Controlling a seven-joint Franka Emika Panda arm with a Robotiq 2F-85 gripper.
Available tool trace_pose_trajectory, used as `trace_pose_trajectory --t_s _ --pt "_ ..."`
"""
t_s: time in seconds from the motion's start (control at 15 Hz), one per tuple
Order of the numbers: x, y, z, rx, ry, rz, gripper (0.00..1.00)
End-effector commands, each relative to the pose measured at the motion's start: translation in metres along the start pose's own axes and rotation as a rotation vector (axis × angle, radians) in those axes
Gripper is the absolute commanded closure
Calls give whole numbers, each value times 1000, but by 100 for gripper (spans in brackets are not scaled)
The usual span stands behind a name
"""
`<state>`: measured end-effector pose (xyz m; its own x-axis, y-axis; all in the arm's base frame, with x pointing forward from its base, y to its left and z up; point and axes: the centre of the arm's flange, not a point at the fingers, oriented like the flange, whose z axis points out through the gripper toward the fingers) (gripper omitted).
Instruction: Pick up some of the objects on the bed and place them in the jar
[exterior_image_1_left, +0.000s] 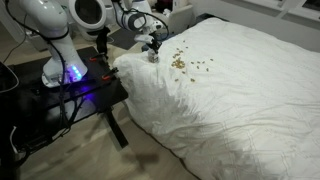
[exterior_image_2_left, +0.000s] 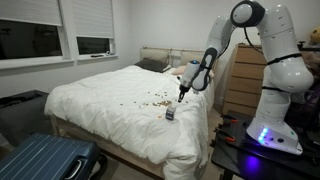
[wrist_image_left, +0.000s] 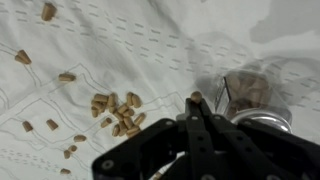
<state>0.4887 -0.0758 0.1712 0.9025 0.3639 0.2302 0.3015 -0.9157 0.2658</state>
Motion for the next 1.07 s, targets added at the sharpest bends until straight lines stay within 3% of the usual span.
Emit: trace_pose_trajectory --t_s 0.0,1.0 --pt "11 -12 -29 8 8 11 99" --pt "35 -58 -34 63 39 -73 99"
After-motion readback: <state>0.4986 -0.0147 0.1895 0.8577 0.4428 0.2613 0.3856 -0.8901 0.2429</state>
